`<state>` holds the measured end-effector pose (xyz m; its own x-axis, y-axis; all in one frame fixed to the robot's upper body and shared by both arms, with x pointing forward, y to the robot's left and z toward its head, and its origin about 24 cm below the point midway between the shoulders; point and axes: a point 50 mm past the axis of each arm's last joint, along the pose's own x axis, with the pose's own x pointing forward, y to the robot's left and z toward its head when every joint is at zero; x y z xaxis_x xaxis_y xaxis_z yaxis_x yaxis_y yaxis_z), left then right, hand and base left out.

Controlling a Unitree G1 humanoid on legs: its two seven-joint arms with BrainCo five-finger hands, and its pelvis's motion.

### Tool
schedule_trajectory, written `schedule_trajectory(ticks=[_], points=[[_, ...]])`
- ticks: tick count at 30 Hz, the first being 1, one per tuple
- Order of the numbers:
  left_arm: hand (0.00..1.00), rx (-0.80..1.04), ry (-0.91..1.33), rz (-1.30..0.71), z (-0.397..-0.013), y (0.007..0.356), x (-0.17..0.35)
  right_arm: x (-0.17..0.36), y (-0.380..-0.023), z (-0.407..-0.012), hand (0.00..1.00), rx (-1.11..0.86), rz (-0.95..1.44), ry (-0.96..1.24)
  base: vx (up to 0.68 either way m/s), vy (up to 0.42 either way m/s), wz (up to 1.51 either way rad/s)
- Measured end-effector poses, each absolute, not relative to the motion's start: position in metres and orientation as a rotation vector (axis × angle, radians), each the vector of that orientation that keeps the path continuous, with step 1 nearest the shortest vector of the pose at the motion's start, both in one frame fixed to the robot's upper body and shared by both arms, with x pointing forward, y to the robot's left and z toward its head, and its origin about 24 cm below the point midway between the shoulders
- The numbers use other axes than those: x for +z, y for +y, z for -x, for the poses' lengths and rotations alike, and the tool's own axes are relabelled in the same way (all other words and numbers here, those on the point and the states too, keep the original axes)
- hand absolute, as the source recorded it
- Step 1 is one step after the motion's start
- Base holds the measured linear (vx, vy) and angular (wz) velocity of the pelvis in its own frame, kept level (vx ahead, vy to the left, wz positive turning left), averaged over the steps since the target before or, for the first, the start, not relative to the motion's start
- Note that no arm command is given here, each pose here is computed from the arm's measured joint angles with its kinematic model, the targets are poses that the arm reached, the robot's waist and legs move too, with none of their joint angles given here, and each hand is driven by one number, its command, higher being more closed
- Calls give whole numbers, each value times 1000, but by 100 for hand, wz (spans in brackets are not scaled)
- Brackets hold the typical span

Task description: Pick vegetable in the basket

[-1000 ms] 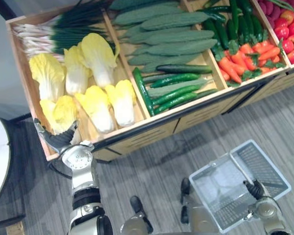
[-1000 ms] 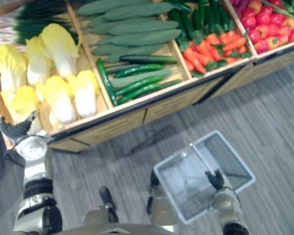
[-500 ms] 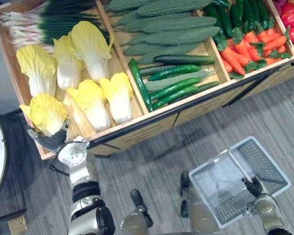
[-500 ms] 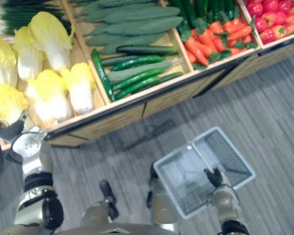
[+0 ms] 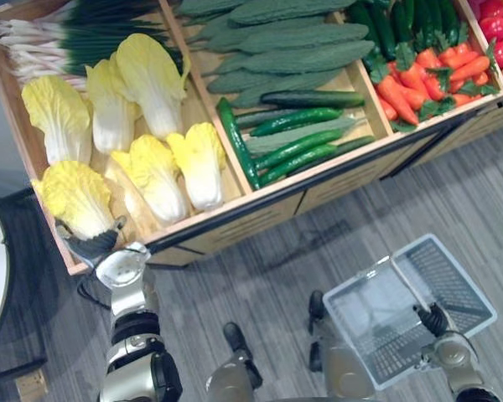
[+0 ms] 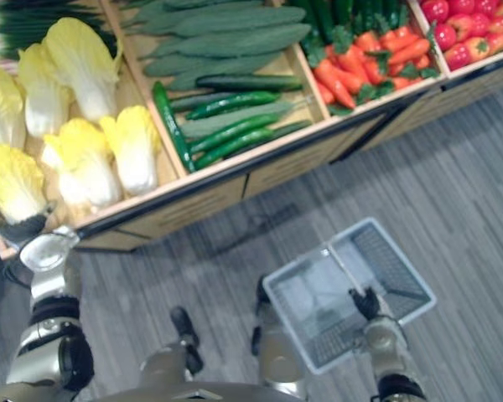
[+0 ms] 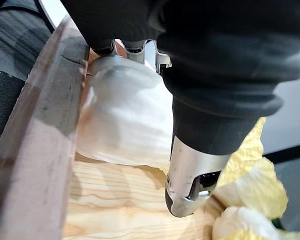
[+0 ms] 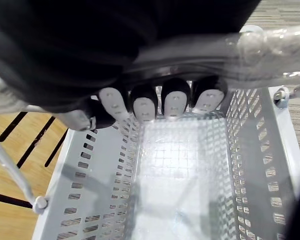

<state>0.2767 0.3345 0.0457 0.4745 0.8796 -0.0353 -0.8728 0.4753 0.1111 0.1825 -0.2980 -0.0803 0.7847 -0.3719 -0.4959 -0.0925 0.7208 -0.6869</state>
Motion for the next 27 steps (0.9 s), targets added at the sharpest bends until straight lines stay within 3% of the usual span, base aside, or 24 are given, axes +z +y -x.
schedule_trajectory(ticks=[3, 13, 14, 27], points=[[0, 1013, 150, -175, -281, 343, 44, -77, -297, -190, 100, -167, 762, 642, 11, -21, -13], [0, 996, 266, -196, -284, 359, 39, -64, -301, -212, 100, -125, 809, 606, 13, -27, -11], [100, 1000, 271, -196, -284, 361, 40, -64, -301, -212, 100, -118, 808, 605, -8, -24, -6], [100, 1045, 260, -112, -288, 372, 51, -67, -302, -207, 100, -98, 822, 621, -1, -8, -1]])
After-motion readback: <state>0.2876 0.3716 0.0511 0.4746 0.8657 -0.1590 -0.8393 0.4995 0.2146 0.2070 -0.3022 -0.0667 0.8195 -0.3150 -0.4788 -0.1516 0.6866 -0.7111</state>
